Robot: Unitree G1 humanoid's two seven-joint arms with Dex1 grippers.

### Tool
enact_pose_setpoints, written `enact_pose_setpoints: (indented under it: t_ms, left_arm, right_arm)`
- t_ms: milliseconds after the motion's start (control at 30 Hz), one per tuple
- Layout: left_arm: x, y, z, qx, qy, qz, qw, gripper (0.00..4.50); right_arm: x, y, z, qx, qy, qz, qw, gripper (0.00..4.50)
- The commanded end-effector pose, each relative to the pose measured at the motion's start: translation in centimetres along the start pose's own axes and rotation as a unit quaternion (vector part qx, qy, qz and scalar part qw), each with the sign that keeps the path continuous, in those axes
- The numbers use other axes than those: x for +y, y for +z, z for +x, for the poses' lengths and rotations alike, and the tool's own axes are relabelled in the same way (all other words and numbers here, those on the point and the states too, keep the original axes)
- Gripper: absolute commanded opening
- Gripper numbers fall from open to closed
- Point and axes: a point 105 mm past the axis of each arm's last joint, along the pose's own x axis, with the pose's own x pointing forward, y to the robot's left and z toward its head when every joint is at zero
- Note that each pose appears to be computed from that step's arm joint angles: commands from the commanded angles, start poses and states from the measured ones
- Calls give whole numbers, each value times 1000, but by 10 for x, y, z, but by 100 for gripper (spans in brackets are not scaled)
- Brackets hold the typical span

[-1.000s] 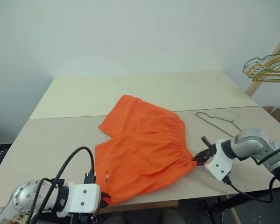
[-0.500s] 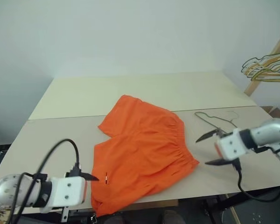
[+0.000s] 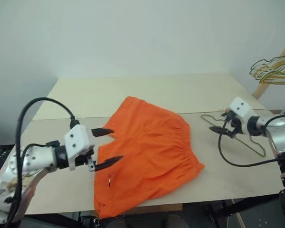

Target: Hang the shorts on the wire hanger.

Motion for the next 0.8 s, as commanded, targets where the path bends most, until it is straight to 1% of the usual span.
enact_pose_setpoints:
  t_ms: [33, 133, 267, 467, 600, 667, 800]
  left_arm:
    - [4, 18, 19, -25, -32, -1, 999, 444]
    - [2, 20, 31, -19, -63, 4, 998, 444]
    - [3, 23, 47, -26, -87, -16, 996, 444]
    - [0, 22, 57, -22, -106, -20, 994, 444]
    - [-5, 21, 60, -23, -109, -29, 993, 444]
    - [-8, 20, 57, -22, -109, -32, 993, 444]
    - [-12, 12, 55, -6, -99, -36, 994, 444]
  right_arm:
    - [-26, 20, -18, -22, -39, 28, 999, 450]
    - [-32, 13, -23, 4, -46, 33, 998, 450]
    - [-37, 3, -31, 27, -37, 37, 998, 450]
    - [-38, -9, -37, 72, -17, 37, 997, 450]
    - [-37, -7, -37, 79, -5, 38, 996, 450]
    - [-36, -4, -38, 77, 0, 34, 996, 450]
    - [-34, -1, -33, 80, 10, 31, 996, 450]
